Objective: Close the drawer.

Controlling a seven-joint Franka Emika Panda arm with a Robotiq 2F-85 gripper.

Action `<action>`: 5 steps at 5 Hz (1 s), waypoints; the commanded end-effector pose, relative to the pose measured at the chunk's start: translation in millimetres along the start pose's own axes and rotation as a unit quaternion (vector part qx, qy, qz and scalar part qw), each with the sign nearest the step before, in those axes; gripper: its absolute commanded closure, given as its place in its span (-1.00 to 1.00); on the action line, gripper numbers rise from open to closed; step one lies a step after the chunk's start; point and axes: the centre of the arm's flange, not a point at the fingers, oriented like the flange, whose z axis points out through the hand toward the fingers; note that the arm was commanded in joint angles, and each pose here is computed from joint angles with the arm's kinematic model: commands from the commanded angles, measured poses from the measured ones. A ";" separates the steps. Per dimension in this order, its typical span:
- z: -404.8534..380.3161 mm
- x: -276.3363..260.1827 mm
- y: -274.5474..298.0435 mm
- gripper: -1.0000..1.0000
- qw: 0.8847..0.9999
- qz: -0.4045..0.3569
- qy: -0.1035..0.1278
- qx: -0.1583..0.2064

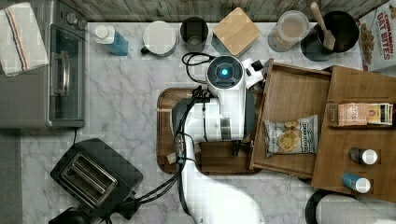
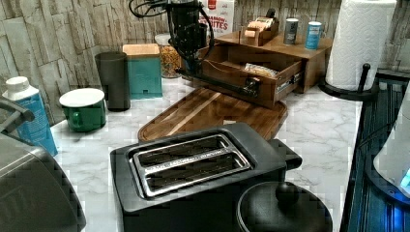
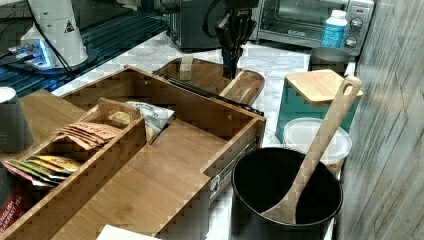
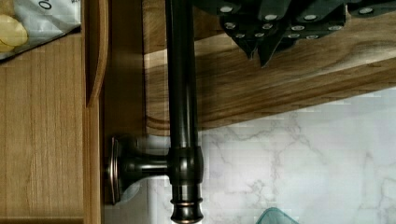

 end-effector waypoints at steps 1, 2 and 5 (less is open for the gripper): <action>69.0 -21.0 -6.0 1.00 1.000 -0.009 -0.027 -0.002; 78.7 -23.0 -6.3 1.00 1.000 -0.007 -0.026 0.008; 57.2 -14.0 28.9 1.00 0.999 -0.036 -0.004 -0.001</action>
